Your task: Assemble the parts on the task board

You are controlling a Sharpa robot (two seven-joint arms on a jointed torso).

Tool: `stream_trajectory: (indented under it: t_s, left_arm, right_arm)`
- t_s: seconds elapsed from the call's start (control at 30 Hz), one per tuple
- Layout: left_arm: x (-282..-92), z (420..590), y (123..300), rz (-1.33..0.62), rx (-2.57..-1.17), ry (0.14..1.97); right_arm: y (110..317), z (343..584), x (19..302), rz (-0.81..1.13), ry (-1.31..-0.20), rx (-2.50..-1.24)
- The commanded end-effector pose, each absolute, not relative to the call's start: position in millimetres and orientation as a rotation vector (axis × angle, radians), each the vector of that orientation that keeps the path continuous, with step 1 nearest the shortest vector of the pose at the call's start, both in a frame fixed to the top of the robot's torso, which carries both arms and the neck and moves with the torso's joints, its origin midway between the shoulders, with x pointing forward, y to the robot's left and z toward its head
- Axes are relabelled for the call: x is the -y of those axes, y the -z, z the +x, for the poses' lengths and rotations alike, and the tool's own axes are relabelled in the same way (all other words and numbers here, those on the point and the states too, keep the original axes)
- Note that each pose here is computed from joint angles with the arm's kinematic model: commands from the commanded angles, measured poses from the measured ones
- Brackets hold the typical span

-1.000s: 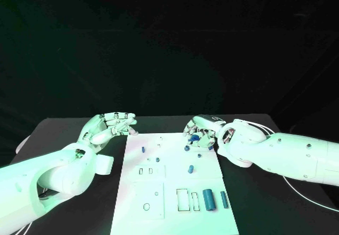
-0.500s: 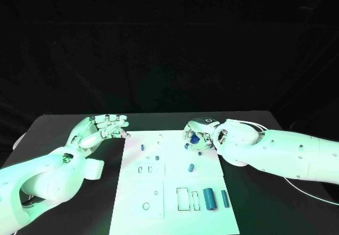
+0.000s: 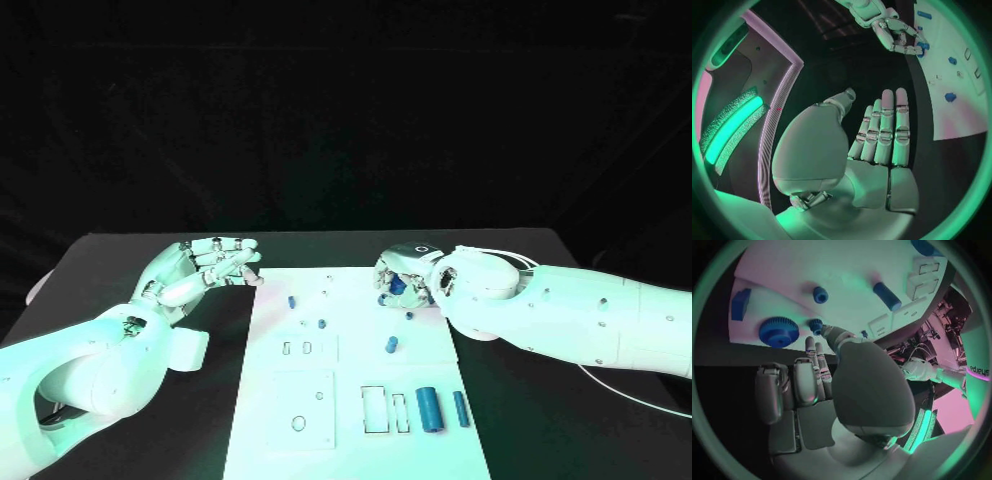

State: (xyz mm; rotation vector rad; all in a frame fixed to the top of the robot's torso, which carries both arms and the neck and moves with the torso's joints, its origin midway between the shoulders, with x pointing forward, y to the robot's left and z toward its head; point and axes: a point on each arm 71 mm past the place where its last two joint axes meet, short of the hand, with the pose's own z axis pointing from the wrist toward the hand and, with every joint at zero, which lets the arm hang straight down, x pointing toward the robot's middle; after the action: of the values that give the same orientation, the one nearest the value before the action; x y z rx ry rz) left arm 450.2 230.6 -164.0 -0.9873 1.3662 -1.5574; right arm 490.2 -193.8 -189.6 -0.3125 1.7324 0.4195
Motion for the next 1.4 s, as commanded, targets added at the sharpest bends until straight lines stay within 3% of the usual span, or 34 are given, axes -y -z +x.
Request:
stream_trajectory:
  t_s: [0.03,0.87,1.4]
  left_arm:
    - [-228.7,450.4,162.8,-0.976,-1.374,1.577]
    - [-229.9,450.8,163.6,-0.983,-1.380,1.568]
    - [-231.4,451.7,165.1,-0.995,-1.388,1.543]
  right_arm:
    - [192.2,490.5,194.2,-0.334,-0.394,-1.748]
    - [200.1,493.2,191.6,-0.366,-0.343,-1.794]
    - [195.1,493.6,189.0,-0.331,-0.353,-1.702]
